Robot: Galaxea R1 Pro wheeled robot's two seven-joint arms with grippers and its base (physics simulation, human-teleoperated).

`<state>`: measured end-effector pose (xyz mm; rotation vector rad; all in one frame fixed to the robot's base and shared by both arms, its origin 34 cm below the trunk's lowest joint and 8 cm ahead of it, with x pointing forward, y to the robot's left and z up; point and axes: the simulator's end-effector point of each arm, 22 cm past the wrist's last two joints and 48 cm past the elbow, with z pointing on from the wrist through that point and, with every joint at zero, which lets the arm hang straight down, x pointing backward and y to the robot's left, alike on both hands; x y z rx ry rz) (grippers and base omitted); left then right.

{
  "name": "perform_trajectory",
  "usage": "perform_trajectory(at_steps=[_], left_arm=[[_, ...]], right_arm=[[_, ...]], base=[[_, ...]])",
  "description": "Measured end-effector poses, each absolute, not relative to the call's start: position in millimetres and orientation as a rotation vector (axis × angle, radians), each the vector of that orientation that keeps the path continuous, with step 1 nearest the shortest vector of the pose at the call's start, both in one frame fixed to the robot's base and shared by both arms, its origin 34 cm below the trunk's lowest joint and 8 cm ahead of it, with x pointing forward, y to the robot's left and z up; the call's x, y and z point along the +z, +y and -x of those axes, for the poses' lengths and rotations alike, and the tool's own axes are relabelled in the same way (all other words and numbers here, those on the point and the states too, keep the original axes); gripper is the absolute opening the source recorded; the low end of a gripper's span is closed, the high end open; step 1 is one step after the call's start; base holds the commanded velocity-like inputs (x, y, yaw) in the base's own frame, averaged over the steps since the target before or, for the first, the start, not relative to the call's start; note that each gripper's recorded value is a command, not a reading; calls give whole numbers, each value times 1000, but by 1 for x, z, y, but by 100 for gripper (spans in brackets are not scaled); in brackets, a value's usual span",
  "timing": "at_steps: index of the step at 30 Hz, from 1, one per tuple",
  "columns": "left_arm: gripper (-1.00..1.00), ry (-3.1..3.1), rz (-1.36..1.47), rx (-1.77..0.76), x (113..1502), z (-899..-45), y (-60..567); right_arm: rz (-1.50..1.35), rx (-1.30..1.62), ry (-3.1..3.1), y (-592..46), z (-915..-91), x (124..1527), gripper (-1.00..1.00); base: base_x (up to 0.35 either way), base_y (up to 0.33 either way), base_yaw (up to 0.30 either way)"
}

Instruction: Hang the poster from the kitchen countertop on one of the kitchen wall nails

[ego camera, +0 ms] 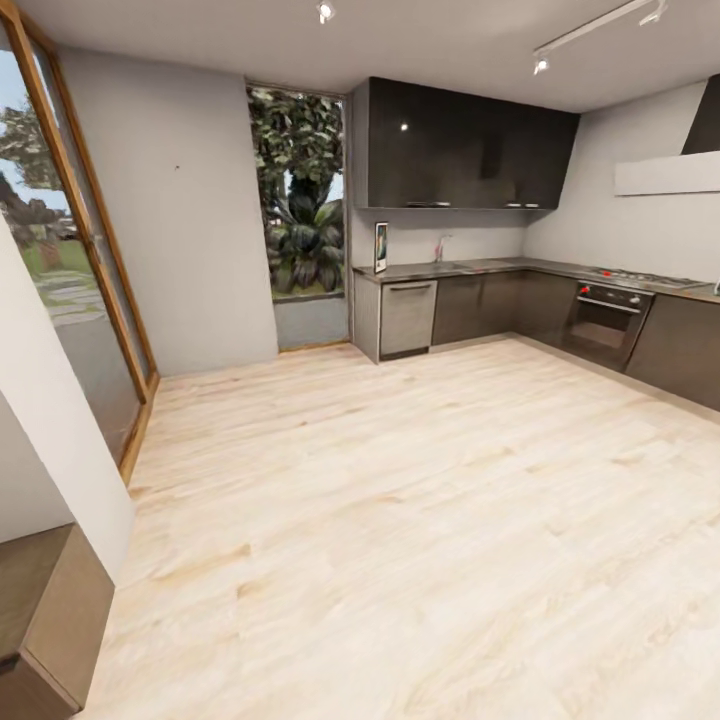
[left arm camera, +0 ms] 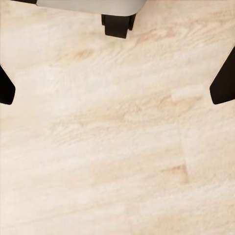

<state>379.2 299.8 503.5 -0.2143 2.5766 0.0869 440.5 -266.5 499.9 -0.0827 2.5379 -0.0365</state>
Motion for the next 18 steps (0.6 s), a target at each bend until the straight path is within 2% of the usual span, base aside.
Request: perform_trajectory(at_steps=[18], left_arm=[[100,2576,214,87,504,-379,300]], right_arm=[[83,-37,2538,-267,-441,500,100]], base=[[338,16,0]])
